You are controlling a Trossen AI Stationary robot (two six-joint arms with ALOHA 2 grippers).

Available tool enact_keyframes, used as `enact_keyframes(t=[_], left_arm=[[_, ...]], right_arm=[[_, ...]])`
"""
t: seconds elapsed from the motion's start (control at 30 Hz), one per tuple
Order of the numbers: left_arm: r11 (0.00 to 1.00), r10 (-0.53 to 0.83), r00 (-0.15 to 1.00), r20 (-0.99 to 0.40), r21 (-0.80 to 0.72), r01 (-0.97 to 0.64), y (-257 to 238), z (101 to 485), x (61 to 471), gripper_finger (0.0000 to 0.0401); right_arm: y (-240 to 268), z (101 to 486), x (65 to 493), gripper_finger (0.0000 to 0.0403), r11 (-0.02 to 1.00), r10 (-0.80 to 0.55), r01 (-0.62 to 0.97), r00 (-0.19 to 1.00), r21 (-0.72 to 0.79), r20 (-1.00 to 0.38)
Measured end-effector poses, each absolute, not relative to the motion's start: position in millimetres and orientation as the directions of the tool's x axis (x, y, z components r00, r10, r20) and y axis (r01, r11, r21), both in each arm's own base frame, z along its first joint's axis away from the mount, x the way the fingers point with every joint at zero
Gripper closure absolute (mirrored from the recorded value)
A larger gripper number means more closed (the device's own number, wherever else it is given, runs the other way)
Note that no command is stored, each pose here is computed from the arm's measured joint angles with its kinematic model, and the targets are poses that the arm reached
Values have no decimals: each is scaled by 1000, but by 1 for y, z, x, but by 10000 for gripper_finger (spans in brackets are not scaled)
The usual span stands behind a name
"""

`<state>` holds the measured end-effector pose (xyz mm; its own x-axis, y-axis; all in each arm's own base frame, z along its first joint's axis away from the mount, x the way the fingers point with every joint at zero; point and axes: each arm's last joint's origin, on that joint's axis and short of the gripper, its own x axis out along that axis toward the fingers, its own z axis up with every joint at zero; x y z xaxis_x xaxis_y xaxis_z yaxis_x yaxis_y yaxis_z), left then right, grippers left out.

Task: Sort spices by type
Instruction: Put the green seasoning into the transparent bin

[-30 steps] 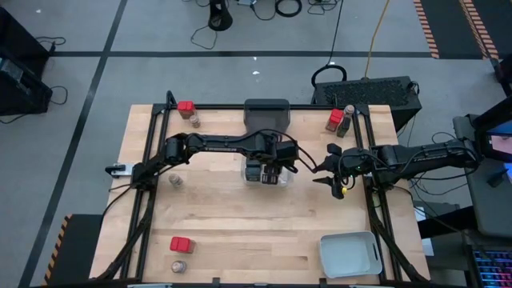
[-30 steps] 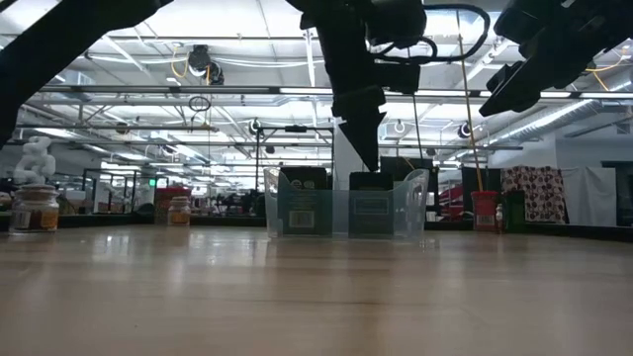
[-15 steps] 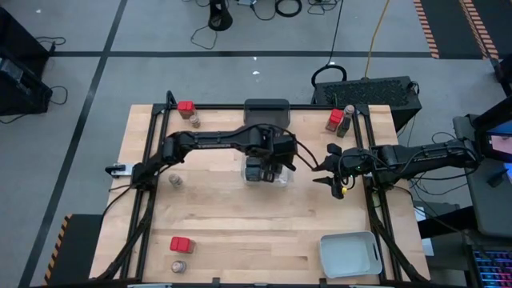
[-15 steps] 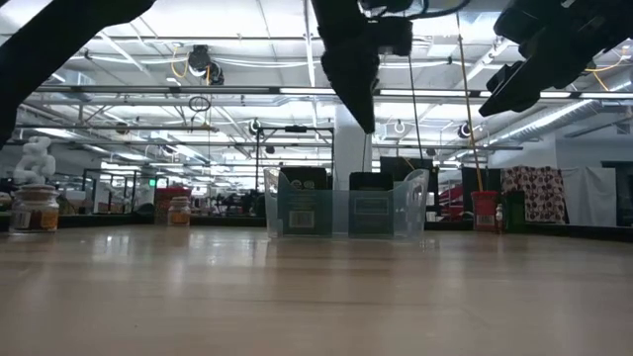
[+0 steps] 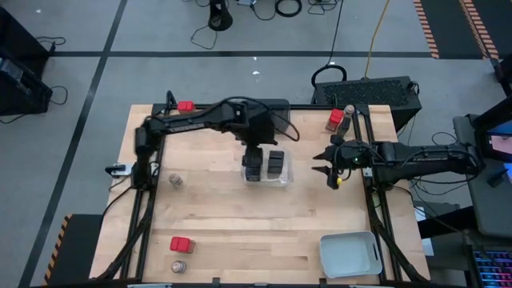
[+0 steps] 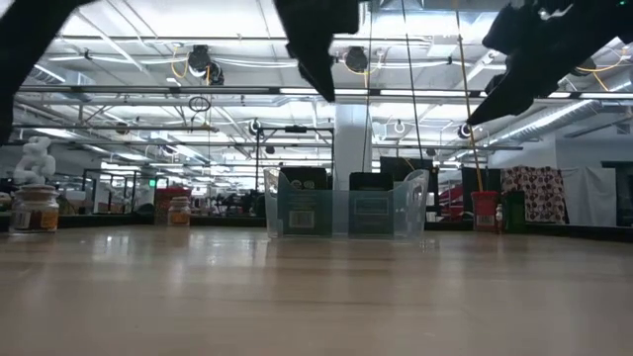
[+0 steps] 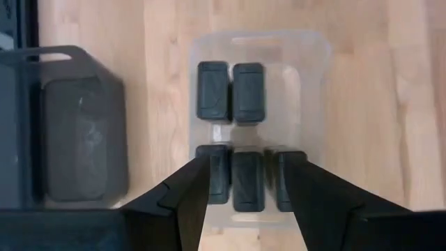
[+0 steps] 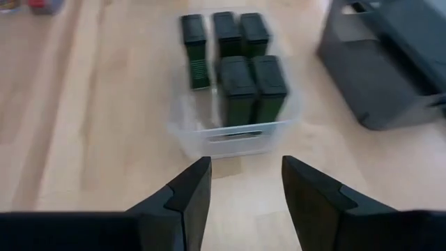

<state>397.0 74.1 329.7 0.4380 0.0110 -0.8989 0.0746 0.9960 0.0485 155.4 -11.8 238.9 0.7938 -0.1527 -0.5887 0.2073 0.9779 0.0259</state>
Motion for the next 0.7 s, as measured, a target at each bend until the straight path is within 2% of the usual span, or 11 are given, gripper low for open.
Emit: enact_keyframes(t=[0.2, 0.33, 0.43, 0.53, 0.7], left_arm=[[999, 14, 591, -807, 35, 24, 69, 305, 359, 212], [998, 33, 764, -644, 60, 7, 57, 299, 338, 212], [996, 22, 853, -521, 90, 29, 44, 294, 325, 212], [988, 4, 908, -419, 143, 62, 34, 289, 313, 212], [972, -6, 962, -274, 226, 71, 28, 276, 304, 212]], right_arm=[[-37, 245, 154, 245, 942, -278, 337, 773, -3, -570], [-58, 263, 155, 245, 869, -404, 494, 732, 19, -549], [-76, 275, 156, 245, 754, -539, 657, 620, 2, -571], [-93, 279, 157, 245, 661, -595, 748, 477, -56, -647], [-120, 274, 160, 245, 531, -550, 843, 264, -87, -792]])
